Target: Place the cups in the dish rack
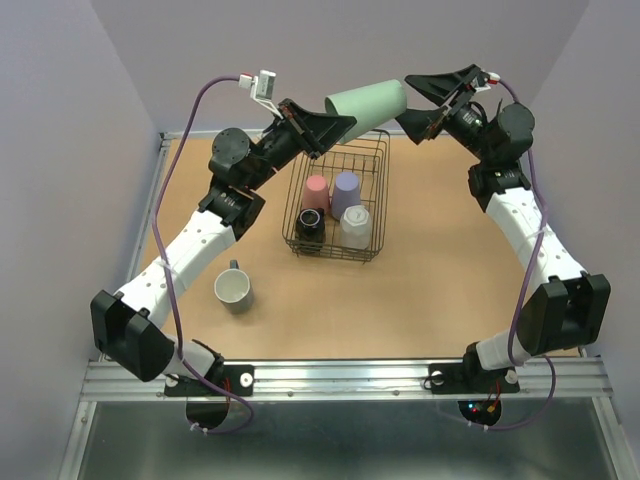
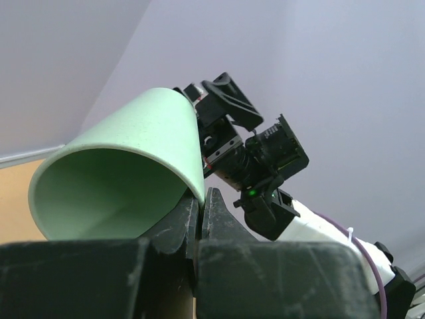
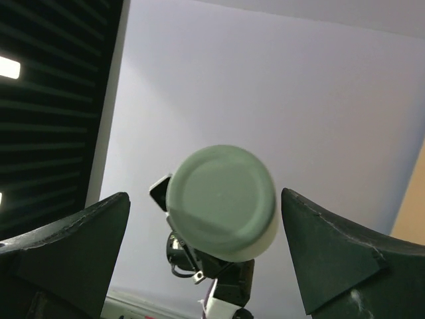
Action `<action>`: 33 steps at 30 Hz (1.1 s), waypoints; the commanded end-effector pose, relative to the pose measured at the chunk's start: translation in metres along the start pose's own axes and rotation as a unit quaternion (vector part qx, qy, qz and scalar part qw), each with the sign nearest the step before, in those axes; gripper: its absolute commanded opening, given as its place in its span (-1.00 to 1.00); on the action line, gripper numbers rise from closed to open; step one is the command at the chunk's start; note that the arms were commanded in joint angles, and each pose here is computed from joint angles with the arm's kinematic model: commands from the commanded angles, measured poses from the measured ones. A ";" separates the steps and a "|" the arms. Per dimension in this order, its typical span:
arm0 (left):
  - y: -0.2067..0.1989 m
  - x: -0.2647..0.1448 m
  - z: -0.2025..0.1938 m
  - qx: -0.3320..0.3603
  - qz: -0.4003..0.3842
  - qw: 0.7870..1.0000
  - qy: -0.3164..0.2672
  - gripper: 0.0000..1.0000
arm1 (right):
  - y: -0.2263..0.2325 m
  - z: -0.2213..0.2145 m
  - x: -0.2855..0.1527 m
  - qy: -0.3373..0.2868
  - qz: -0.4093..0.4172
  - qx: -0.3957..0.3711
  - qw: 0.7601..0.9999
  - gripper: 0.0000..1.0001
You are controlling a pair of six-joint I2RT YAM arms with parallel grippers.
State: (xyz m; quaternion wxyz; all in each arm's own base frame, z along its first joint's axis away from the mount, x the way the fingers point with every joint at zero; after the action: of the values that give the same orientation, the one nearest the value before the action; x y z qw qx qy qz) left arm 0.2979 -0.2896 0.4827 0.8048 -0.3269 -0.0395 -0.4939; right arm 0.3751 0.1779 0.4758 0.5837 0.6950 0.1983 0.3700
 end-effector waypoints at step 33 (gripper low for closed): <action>0.016 0.003 -0.025 0.047 0.005 0.998 0.047 0.97 | -0.014 -0.011 0.032 0.007 -0.045 -0.113 0.993 -0.99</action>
State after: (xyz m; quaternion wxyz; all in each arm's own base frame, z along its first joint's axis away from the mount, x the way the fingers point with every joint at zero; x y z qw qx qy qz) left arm 0.3168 -0.3179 0.4447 0.8046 -0.3055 -0.0015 -0.5092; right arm 0.3927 0.2042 0.4572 0.6453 0.6485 0.2028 0.3492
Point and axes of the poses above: each gripper's point midway between its finger pads, its own x axis out along the fingers, its own y axis along the line the jaws close on, z = x × y, the point moved 3 cm from there along -x, back along the fingers, and after that the axes turned 8 degrees about x, right-handed, at the moved point
